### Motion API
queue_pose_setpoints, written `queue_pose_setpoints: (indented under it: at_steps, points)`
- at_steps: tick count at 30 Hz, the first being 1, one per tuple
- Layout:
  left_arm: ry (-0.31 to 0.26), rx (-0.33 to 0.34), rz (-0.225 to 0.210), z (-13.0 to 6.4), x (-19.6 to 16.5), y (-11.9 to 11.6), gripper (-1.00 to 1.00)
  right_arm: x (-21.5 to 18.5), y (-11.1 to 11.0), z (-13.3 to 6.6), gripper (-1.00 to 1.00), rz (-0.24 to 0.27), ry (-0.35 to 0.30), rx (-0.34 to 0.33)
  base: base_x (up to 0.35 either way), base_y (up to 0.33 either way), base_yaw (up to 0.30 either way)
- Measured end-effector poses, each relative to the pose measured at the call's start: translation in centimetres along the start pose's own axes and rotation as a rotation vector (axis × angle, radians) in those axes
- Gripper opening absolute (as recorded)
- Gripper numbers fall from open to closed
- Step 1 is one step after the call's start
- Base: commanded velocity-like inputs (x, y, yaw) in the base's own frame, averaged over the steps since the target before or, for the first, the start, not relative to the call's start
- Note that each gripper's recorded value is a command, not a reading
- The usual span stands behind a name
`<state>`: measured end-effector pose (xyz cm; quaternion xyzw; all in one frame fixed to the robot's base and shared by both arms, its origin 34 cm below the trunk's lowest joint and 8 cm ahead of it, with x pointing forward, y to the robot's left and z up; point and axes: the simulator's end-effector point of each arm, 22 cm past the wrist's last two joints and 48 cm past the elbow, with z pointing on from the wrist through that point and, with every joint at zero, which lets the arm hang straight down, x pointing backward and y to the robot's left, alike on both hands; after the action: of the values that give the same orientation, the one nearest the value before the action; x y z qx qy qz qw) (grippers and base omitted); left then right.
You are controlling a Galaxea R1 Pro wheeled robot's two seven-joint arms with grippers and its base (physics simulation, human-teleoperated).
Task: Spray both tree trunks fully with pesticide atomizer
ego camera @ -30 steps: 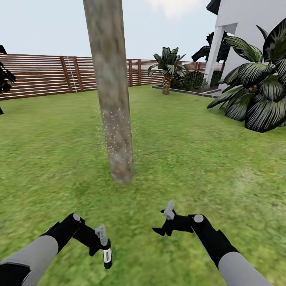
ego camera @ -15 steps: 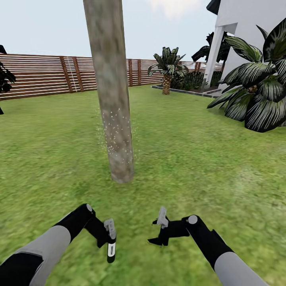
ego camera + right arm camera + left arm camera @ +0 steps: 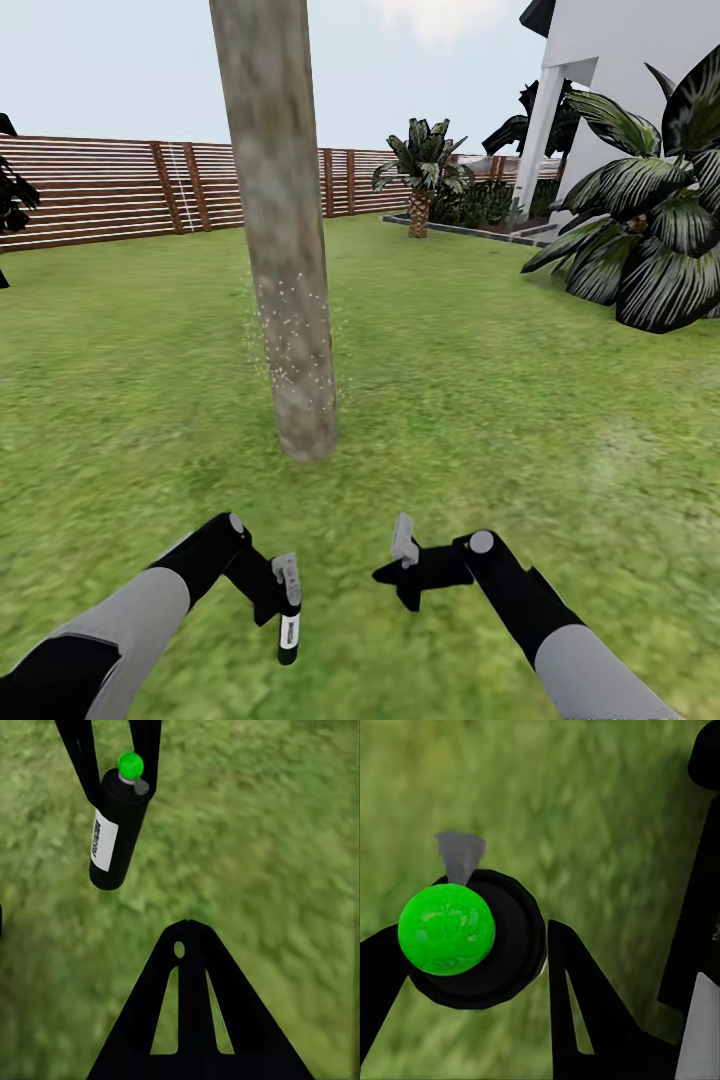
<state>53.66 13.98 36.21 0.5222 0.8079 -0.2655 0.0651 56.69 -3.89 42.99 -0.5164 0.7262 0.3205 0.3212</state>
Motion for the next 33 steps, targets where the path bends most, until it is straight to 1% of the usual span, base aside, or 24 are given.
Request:
queue_pose_setpoints:
  at_steps: [5,8,10,14,19,21,24,26,33]
  points:
    - [-0.018,0.014,0.023,0.6,-1.6,-0.8,-1.0,-0.1,-0.1,0.0,-1.0,-0.002,-0.001,0.0,0.0,0.0,0.0]
    - [-0.043,0.024,0.055,1.2,-3.9,-1.6,-1.0,-0.1,-0.1,0.0,-1.0,-0.001,-0.001,0.0,0.0,0.0,0.0]
    - [-0.062,0.022,0.078,1.2,-5.5,-1.9,-1.0,-0.1,-0.1,0.0,-1.0,-0.001,-0.001,0.0,0.0,0.0,0.0]
    - [-0.085,0.033,0.11,1.6,-7.7,-2.8,-1.0,0.0,-0.1,0.0,-1.0,-0.001,0.0,0.0,0.0,0.0,0.0]
    - [-0.094,0.048,0.121,1.8,-8.5,-3.4,-1.0,0.0,-0.1,0.0,-1.0,-0.001,0.0,0.0,0.0,0.0,0.0]
    - [-0.095,0.086,0.127,1.8,-8.6,-4.3,-1.0,0.0,-0.1,0.0,-1.0,-0.001,0.0,0.0,0.0,0.0,0.0]
    - [-0.108,0.078,0.143,1.4,-9.5,-4.3,-1.0,-0.1,-0.1,0.0,-1.0,-0.002,0.0,0.001,0.0,0.0,0.0]
    - [-0.112,0.075,0.151,1.5,-10.0,-4.4,-1.0,-0.1,-0.1,0.0,-1.0,-0.002,0.0,0.001,0.0,0.0,0.0]
    - [-0.123,0.076,0.162,1.8,-11.1,-4.9,-1.0,-0.1,-0.1,-0.1,-1.0,-0.003,-0.001,0.002,0.0,0.0,0.0]
